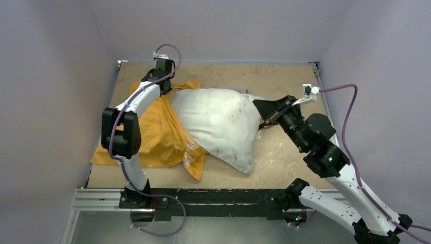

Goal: Remove the pillowcase from the pillow

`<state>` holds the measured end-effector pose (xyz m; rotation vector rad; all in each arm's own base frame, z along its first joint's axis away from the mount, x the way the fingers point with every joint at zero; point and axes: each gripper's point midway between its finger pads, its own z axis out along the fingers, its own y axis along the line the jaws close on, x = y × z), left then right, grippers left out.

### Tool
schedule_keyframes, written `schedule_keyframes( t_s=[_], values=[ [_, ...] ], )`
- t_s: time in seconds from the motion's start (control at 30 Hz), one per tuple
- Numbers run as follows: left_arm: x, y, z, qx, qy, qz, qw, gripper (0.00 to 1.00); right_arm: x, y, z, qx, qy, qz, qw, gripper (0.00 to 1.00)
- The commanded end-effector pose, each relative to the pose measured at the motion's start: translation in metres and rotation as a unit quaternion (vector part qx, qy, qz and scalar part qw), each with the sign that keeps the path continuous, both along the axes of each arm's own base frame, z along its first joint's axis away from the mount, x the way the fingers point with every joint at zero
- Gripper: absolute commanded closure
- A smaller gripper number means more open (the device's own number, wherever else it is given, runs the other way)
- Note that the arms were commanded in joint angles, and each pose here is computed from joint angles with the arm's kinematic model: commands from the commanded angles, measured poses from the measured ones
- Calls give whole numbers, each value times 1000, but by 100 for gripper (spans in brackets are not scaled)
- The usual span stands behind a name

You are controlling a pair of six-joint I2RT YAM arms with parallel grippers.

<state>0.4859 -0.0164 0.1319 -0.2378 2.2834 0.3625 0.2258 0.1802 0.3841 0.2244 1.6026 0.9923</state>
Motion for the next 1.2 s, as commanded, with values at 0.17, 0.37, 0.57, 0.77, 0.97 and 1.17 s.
schedule_keyframes(
  t_s=[0.17, 0.37, 0.57, 0.77, 0.97, 1.17],
  values=[
    [-25, -146, 129, -114, -136, -202, 963, 60, 49, 56, -21, -101, -28, 49, 993, 33],
    [-75, -132, 174, -142, -174, -173, 959, 22, 60, 96, -66, -150, 16, 75, 986, 1],
    [-143, -81, 162, -119, -166, -120, 971, 20, 51, 144, -132, -211, 95, 83, 969, 1],
    [-202, -59, 131, -133, -134, -113, 976, 20, 45, 168, -199, -278, 163, 79, 943, 1],
    [-230, -67, 90, -177, -88, -120, 973, 20, 49, 182, -267, -327, 219, 71, 917, 1],
    [-237, -74, 68, -198, -63, -123, 970, 20, 68, 190, -311, -353, 241, 51, 903, 93]
  ],
)
